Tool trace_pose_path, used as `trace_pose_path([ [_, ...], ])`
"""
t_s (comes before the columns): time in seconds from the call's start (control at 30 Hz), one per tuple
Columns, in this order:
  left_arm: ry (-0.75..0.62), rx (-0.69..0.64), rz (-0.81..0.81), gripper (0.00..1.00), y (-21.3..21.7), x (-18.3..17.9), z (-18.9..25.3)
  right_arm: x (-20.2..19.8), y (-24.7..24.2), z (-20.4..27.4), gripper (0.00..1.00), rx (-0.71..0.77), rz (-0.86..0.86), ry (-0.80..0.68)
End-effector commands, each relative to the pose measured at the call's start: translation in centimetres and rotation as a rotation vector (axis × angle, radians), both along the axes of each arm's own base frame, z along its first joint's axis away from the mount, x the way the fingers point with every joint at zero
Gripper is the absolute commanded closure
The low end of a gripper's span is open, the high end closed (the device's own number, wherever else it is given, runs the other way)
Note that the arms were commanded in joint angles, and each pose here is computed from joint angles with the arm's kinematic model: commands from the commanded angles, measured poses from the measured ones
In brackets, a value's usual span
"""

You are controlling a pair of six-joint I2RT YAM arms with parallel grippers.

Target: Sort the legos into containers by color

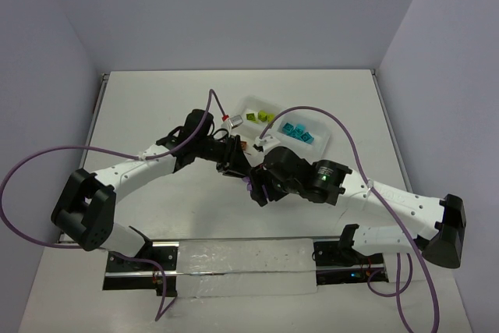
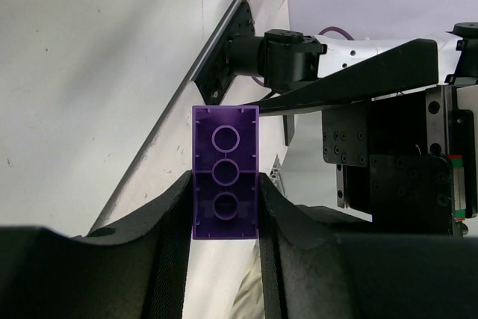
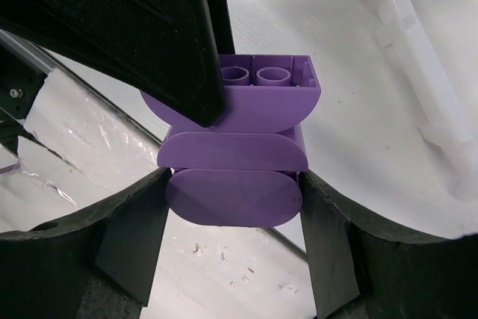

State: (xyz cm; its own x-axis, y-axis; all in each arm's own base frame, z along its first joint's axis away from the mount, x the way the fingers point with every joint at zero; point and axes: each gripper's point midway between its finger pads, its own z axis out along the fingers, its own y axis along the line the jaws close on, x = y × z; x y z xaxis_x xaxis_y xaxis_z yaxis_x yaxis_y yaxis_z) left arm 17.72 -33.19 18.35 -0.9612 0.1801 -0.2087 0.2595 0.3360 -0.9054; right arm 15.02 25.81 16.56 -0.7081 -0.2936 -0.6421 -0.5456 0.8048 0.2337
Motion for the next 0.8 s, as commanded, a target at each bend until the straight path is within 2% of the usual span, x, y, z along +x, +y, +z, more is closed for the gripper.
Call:
trace_pose_path([
  [0.0,-0.044,-0.021,-0.046,1.0,-0.4,-0.4,1.4,1.5,0.6,2.3,0.58,0.03,-0.039,-0.07],
  [0.27,-0.079,0.01,-0.002,1.0,-0.1,0.6,1.4,1.8,0.3,2.0,0.54,0.022,-0.064,-0.075],
  [0.3,-0.084,0.011,0.009,1.0,0.0,0.8,1.4,1.8,0.2,1.9,0.45,0.019,-0.066,-0.072],
  [0.33,-0.091,0.013,0.024,1.0,0.1,1.1,1.6,1.8,0.1,1.9,0.29,0.017,-0.068,-0.07],
  [0.4,-0.101,0.015,0.051,1.0,0.3,1.6,1.8,1.7,0.0,2.0,0.08,0.017,-0.073,-0.07],
  [0.57,-0.116,0.025,0.157,1.0,1.3,4.0,2.5,2.0,-0.3,3.9,0.04,0.037,-0.09,-0.083],
  [0.77,-0.15,-0.009,0.284,1.0,3.3,6.9,4.7,2.3,-1.2,7.8,0.03,0.136,-0.098,-0.113],
])
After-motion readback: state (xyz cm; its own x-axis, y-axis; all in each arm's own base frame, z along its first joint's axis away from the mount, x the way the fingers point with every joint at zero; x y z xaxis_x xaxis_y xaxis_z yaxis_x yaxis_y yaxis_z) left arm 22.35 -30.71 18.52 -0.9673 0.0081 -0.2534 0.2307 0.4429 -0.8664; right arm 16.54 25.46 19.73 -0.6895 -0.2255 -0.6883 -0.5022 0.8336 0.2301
